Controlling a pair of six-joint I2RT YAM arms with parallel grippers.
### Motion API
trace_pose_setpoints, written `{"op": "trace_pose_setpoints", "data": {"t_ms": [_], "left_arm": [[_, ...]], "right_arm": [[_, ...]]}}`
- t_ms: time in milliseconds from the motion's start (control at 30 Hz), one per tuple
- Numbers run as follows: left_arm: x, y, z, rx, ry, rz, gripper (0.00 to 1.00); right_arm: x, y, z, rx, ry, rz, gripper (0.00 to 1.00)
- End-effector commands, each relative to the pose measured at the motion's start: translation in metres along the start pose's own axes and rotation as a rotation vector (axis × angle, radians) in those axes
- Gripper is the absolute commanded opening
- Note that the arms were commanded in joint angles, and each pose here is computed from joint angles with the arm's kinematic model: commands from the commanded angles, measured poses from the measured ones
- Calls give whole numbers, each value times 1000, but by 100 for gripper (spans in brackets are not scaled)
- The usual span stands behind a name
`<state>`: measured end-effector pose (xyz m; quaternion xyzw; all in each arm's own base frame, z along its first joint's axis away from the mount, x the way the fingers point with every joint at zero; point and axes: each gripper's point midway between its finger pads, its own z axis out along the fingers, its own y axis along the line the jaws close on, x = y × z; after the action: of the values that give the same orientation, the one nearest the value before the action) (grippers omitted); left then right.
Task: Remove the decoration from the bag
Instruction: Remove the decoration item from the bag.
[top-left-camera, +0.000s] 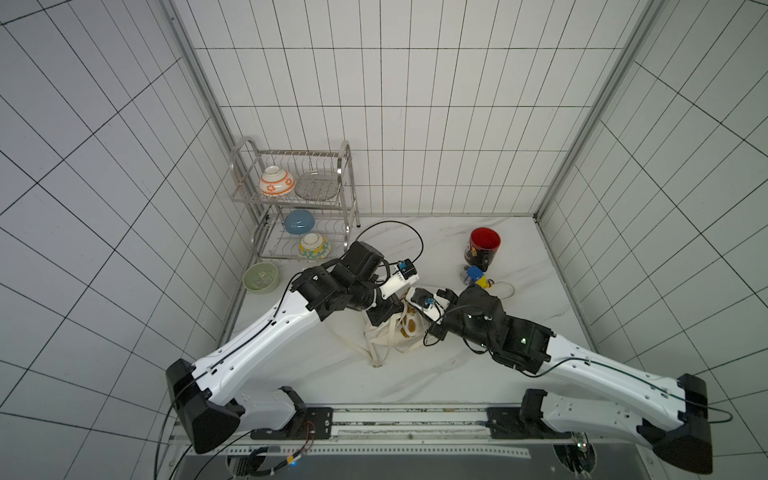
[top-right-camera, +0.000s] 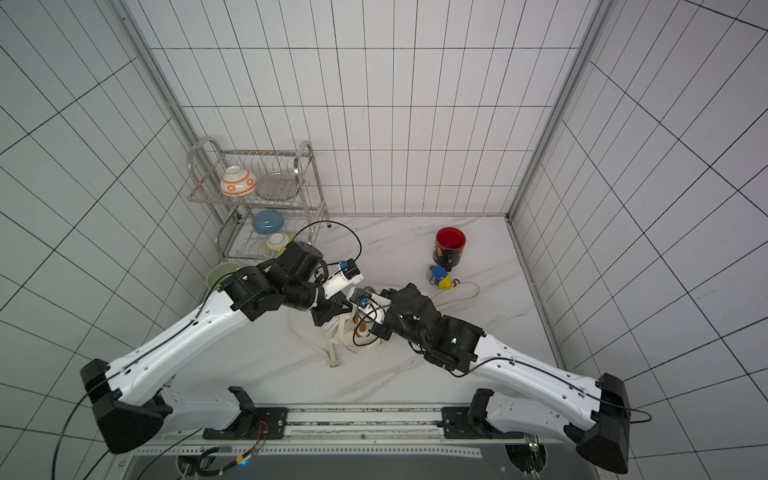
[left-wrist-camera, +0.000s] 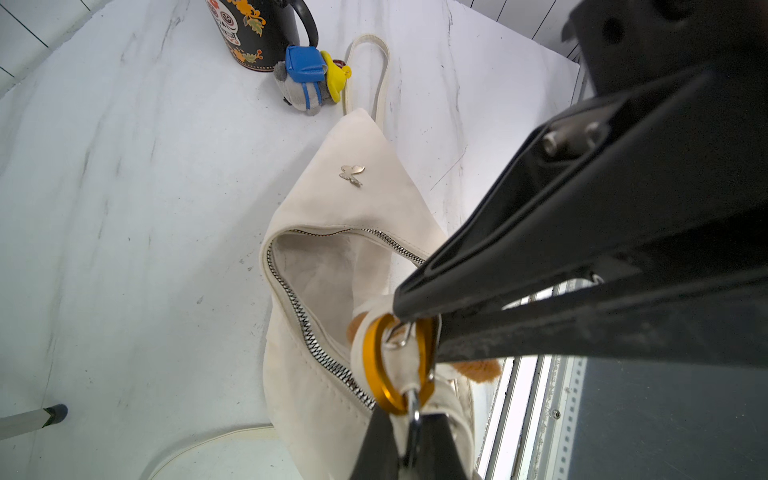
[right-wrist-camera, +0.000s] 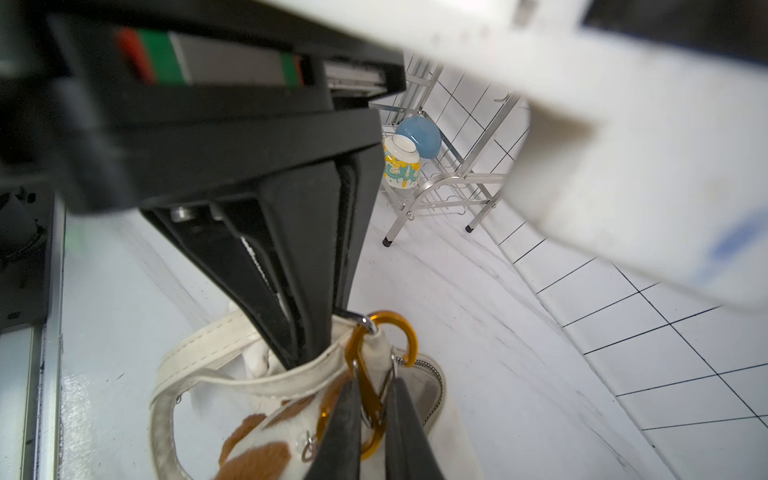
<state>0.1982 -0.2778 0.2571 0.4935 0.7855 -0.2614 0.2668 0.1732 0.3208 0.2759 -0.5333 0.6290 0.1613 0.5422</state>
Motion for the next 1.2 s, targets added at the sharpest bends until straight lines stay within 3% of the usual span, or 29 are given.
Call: {"op": "trace_pose_setpoints", "data": {"t_ms": [0,100,167,267,367,600,833,1033,1167], "left_arm": [[-8,-11,-9,25,-14,75,0],[-6,-5,-8,-12,3,99,0],[-6,0,-9,-39,7,113,8],[-8,3,-9,-58,-3,130,11],[-10,3,-6,-65,-39,135,21],[-2,12,12,-96,-92,146,34],[-1,21,26,-125,-129,190,41],[0,21,43,-124,-137,249,40],[-2,22,47,-124,-126,247,12]], "right_arm": [[-16,-12,-12,31,-8,-76,3],[-16,-14,-17,21,27,-129,3],[-12,-13,-21,5,60,-159,3],[-5,-11,-28,-29,119,-197,3],[-4,-15,-34,-11,132,-193,2],[-2,-17,-44,-15,161,-168,2],[1,-16,-48,-24,170,-133,2],[8,-16,-53,-39,184,-88,2],[18,-16,-54,-47,215,-63,2]]}}
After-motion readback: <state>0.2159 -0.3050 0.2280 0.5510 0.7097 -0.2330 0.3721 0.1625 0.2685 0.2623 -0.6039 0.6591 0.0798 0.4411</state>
